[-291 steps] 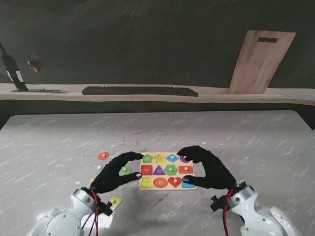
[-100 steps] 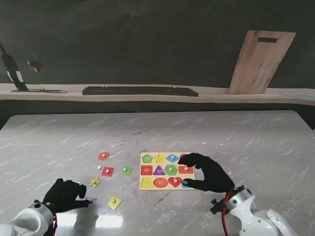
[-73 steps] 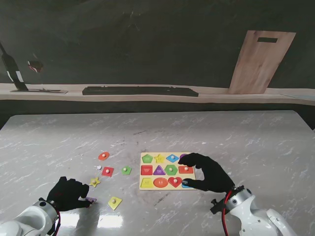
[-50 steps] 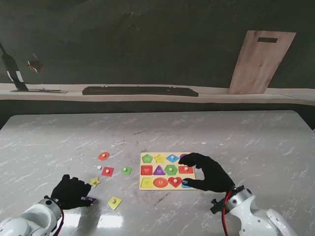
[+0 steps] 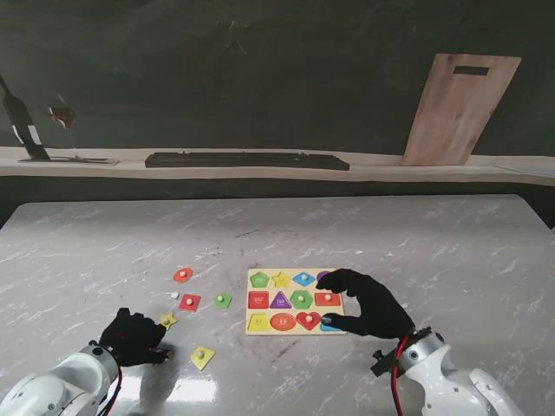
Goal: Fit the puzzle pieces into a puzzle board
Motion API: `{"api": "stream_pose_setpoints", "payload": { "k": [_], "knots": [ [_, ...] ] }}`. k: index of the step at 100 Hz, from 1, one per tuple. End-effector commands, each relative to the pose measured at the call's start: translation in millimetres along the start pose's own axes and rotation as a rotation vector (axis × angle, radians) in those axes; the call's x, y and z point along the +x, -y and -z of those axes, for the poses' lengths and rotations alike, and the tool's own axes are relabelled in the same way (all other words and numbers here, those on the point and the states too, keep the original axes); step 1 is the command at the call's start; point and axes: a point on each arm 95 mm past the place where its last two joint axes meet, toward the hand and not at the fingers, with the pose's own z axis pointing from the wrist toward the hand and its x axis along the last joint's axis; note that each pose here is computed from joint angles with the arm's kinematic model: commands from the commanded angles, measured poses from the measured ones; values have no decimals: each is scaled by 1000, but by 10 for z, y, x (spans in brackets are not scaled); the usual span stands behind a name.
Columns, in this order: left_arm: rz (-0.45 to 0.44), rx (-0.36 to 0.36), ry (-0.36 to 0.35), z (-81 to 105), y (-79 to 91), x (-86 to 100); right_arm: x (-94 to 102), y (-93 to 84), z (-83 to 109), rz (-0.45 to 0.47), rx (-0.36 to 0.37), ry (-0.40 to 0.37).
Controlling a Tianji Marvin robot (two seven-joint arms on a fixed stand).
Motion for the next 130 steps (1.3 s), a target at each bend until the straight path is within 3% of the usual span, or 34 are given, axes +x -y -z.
{"api": "stream_pose_setpoints", "payload": {
  "k": [1, 130],
  "knots": [
    [-12, -20, 5, -9, -34, -4, 23, 13, 13, -3, -1, -2],
    [33, -71, -6, -101, -108, 108, 14, 10, 26, 0, -12, 13]
  ]
}}
